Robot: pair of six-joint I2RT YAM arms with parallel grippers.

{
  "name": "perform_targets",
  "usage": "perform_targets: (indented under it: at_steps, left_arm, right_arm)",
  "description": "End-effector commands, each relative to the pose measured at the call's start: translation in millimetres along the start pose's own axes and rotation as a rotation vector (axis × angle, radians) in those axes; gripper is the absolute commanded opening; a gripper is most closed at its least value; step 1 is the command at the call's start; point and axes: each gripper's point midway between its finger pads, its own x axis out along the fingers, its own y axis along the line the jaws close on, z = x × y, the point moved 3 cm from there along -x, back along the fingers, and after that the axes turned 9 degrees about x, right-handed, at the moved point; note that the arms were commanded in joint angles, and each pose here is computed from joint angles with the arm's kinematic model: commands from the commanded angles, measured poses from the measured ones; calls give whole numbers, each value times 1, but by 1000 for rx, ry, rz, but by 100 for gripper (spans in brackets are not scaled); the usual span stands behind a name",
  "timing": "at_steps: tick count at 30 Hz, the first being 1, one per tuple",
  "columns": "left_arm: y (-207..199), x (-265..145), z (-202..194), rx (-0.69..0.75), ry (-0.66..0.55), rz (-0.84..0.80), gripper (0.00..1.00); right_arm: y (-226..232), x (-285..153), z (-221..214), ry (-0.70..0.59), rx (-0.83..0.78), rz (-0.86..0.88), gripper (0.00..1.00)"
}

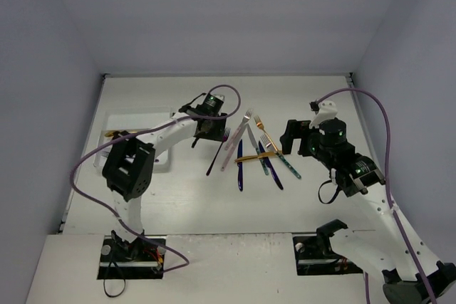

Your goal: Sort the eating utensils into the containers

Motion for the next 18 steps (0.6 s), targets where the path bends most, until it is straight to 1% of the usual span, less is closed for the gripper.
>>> perform_targets:
  at_steps: [1, 3, 6, 11, 18]
  left_arm:
    - [-21, -3, 21, 139, -35, -40, 53]
    - [-23, 6, 18, 141, -19, -28, 52]
    - [-23, 19, 14, 141, 8, -20, 47]
    - [-23, 31, 5, 149, 47, -20, 42]
    - [-27, 42, -9, 163, 88, -20, 40]
  right_arm:
    - [4, -5, 24, -71, 13, -5, 100]
    - [3, -6, 24, -72, 13, -10, 100]
    - [2, -8, 25, -76, 13, -16, 100]
    - [1, -10, 25, -77, 19, -22, 100]
    - [0, -10, 24, -75, 23, -29, 100]
